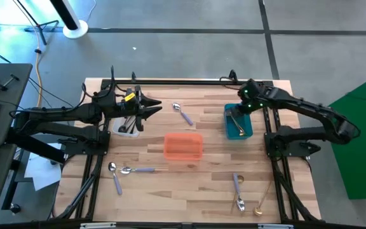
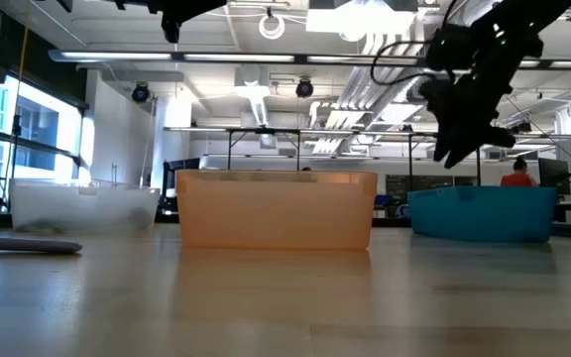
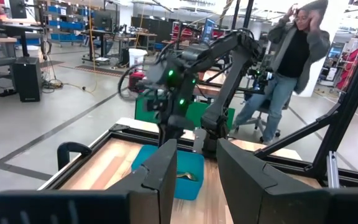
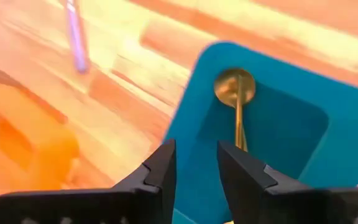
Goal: Sort silverware by color (type)
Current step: Put the right gold spoon into the blue bin
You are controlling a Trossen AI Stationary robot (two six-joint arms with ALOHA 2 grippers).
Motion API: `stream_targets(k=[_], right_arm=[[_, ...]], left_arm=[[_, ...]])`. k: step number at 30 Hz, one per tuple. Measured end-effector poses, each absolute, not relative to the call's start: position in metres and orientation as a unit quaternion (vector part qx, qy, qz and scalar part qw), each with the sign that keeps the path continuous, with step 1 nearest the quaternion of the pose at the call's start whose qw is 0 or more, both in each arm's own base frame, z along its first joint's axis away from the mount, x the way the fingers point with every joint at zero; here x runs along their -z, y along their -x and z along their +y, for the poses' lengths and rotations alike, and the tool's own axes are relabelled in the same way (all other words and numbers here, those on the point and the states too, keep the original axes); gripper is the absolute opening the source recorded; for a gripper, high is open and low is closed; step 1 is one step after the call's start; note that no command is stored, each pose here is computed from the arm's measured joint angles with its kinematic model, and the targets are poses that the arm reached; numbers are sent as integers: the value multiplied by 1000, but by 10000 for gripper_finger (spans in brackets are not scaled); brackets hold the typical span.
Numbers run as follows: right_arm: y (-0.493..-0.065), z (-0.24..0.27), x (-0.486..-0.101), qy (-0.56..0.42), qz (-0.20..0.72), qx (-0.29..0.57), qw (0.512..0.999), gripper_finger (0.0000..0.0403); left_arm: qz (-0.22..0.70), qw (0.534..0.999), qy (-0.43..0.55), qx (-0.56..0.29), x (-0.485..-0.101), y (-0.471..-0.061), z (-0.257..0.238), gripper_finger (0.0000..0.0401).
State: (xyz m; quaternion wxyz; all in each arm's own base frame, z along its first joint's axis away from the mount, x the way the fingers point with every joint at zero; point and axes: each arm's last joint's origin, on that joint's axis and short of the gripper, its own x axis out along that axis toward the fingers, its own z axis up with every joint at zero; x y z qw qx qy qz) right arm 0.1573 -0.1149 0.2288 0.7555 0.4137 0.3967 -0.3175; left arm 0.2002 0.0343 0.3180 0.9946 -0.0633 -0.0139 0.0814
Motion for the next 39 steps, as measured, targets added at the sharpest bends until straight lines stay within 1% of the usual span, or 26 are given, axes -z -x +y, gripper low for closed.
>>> stream_targets(k=[5,12,15,18,23,28,33,39], right_arm=[[-145,-105,-253,-398,329,311,798,101],[-130,-94,-289,-354,194,288,868,100],[-127,-91,-304,-316,136,274,898,100],[-124,-89,-314,-265,102,261,923,100],[-124,-88,-321,-199,88,251,943,100],[-126,-89,-320,-191,93,241,947,100],[-134,-88,-326,-187,66,169,966,100],[-157,-81,-342,-134,-12,85,987,100]], left_arm=[[-14,995,63,-81,-318,-200,34,106],[-14,995,63,-81,-318,-200,34,106],[-14,995,63,-81,-318,-200,34,106],[-14,995,63,-81,-318,-200,34,106],[-14,995,64,-81,-318,-200,34,106],[-14,995,64,-81,-318,-200,34,106],[-14,995,63,-81,-318,-200,34,106],[-15,995,64,-81,-318,-200,34,106]])
